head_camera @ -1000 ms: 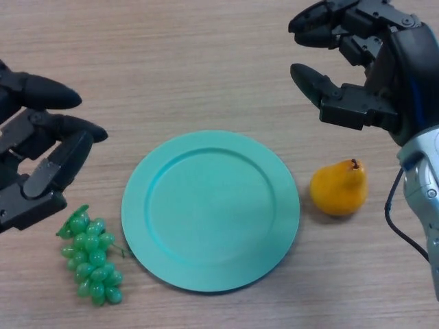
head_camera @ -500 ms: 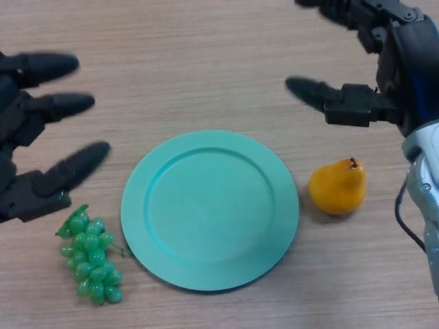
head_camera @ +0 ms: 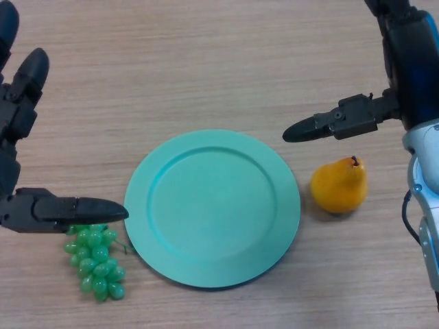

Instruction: Pick up the yellow pear and place it on the plate

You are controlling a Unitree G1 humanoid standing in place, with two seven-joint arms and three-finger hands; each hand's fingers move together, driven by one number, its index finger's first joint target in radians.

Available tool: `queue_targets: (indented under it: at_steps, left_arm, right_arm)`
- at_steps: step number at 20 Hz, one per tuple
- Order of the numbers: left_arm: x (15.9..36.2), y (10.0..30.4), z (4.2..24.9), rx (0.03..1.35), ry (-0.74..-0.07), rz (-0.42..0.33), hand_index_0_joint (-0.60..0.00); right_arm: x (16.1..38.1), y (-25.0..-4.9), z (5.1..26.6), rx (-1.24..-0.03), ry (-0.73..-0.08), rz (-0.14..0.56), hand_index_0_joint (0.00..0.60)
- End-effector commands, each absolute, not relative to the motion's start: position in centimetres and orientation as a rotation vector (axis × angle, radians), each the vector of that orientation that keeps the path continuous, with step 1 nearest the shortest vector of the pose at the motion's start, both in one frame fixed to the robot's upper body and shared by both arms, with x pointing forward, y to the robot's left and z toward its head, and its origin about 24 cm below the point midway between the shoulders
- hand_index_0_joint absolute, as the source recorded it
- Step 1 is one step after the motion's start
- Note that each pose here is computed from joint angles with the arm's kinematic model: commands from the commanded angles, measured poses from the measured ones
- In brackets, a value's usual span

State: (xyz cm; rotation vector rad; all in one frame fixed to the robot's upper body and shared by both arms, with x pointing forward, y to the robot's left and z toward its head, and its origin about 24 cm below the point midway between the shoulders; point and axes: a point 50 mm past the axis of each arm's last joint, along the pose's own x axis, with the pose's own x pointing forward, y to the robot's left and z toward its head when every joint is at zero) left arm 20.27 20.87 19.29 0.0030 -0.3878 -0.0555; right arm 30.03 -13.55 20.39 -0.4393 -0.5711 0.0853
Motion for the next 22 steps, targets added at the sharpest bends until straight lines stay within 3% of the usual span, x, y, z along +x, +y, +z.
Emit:
queue_targets:
  at_steps: [1,11,19,22]
  left_arm:
    - [19.0,21.5,22.2,0.074,-0.58,-0.016,0.0]
    - [18.4,21.5,22.7,0.066,-0.631,0.004,0.0]
    - [18.0,21.2,23.0,0.035,-0.57,-0.044,0.0]
    - [17.7,21.5,22.8,0.013,-0.589,-0.034,0.0]
  right_arm:
    - [28.6,-14.2,24.5,-0.407,-0.837,0.009,0.0]
    - [28.4,-13.8,24.8,-0.372,-0.818,0.041,0.0]
    - [28.2,-13.7,24.5,-0.338,-0.787,0.074,0.0]
    - [28.2,-13.5,24.5,-0.309,-0.785,0.084,0.0]
